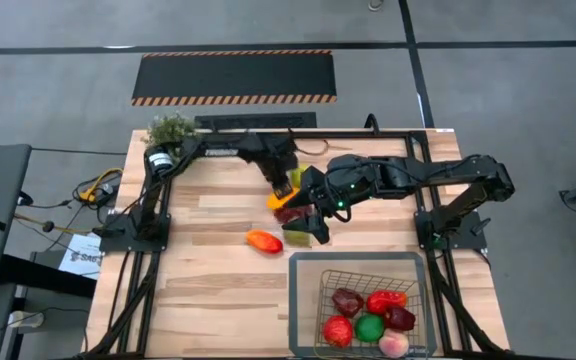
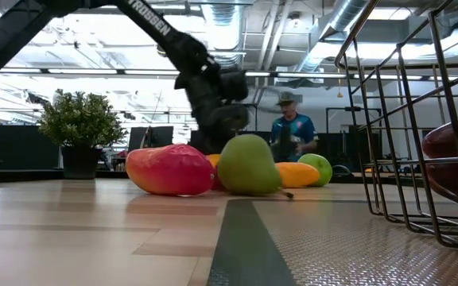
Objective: Build produce basket
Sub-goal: Move the fruits to the center of the table
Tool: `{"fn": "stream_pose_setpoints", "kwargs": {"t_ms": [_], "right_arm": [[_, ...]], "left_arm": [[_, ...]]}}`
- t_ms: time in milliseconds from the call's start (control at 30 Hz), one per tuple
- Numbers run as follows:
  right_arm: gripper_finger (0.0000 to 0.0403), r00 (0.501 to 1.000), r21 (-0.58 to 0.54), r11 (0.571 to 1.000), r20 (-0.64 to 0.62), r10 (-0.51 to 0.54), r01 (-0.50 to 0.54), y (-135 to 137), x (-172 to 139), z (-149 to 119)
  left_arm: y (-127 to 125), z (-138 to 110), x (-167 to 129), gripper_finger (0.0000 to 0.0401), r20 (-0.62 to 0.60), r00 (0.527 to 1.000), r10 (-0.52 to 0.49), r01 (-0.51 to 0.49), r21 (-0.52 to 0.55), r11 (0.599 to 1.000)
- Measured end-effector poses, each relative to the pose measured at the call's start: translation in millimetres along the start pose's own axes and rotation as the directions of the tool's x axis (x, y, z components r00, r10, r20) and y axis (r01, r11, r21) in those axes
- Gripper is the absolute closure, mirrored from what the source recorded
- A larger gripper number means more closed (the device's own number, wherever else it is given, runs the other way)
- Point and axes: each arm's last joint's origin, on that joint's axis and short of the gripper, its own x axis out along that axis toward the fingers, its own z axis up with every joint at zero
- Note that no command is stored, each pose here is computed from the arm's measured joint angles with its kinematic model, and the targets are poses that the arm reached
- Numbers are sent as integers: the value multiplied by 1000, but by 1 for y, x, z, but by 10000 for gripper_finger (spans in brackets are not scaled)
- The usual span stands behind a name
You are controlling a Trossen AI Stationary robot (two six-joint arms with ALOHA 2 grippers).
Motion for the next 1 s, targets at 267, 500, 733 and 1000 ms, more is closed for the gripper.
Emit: {"fn": "stream_pose_setpoints", "kwargs": {"t_ms": [267, 500, 733, 1000], "right_arm": [[75, 1000, -7, 1000, -25, 14, -14, 7, 0, -5], [75, 989, 52, 996, -131, -61, 68, -3, -12, -12], [74, 857, 8, 928, -387, -340, 372, -29, 1, -43], [42, 705, -177, 908, -580, -409, 381, -58, 72, -85]], "left_arm": [[-64, 7, -6, 401, 38, 991, -125, 122, 66, 990], [-74, -4, -87, 401, 61, 995, 76, -78, 45, 996], [-81, -53, -173, 343, -47, 946, 320, -318, 53, 947], [-107, -97, -240, 207, 56, 911, 408, -405, -56, 912]]}}
